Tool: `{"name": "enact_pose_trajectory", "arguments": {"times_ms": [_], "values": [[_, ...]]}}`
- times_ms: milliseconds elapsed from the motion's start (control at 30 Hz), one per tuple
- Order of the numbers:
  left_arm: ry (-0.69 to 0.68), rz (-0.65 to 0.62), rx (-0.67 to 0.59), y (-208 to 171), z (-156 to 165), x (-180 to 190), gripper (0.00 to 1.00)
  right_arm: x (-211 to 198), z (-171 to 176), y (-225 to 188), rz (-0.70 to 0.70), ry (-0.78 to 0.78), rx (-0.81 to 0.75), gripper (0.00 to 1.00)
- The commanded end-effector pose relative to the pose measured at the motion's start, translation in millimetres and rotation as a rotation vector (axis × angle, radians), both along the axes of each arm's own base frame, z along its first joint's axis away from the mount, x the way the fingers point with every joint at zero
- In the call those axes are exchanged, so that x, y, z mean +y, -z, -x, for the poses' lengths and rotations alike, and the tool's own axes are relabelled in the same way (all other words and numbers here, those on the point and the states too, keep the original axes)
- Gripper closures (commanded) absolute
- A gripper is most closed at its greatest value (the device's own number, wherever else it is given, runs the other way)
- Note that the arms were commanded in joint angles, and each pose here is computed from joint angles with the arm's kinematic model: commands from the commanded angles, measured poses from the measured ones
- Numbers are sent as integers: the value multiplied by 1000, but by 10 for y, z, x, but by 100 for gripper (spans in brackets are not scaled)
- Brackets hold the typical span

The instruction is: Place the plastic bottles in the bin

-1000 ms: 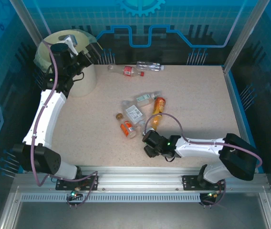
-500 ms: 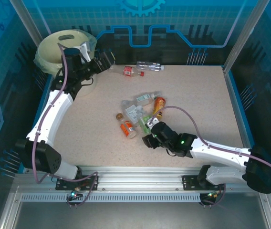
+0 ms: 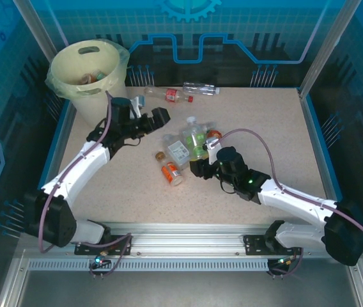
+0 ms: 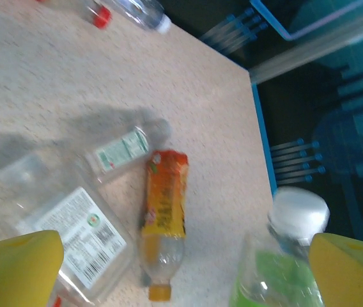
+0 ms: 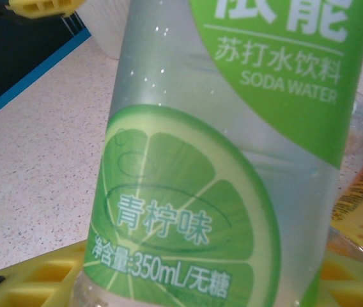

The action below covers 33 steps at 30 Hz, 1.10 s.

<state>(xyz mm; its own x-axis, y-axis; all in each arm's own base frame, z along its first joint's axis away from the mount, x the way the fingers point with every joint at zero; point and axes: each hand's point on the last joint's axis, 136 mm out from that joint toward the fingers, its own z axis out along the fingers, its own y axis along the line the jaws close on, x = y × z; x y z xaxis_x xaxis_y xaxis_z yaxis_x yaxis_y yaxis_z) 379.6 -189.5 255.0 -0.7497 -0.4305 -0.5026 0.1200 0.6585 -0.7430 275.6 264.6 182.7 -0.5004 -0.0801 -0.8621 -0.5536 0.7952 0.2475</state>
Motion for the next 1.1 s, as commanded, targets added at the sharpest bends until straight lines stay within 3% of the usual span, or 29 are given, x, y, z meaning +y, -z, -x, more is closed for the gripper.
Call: {"name": "enact_pose_trajectory", "arguments": {"times_ms": [0, 100, 233, 333, 467, 700, 833, 900, 1067], "values": [[87, 29, -50, -67, 208, -268, 1, 214, -73, -291, -76, -75, -60, 62], [94, 21, -20, 79, 263, -382, 1, 328, -100, -325, -95, -106, -59, 62], [125, 91, -70, 2, 271, -494, 1, 453, -109, -352, -106, -153, -48, 62], [139, 57, -59, 53, 272, -542, 1, 520, -90, -349, -104, -181, -44, 61], [111, -89, 8, 305, 248, -503, 15, 568, -68, -341, -72, -211, -57, 60], [190, -31, 44, 352, 270, -682, 24, 616, -82, -351, -32, -235, -77, 59], [237, -50, 54, 391, 292, -783, 40, 647, -58, -246, 0, -265, -52, 57], [204, -58, 67, 431, 253, -752, 45, 654, -44, -218, 5, -273, -44, 53], [145, -52, 59, 417, 161, -712, 52, 674, -28, -295, 28, -300, -36, 28]]}}
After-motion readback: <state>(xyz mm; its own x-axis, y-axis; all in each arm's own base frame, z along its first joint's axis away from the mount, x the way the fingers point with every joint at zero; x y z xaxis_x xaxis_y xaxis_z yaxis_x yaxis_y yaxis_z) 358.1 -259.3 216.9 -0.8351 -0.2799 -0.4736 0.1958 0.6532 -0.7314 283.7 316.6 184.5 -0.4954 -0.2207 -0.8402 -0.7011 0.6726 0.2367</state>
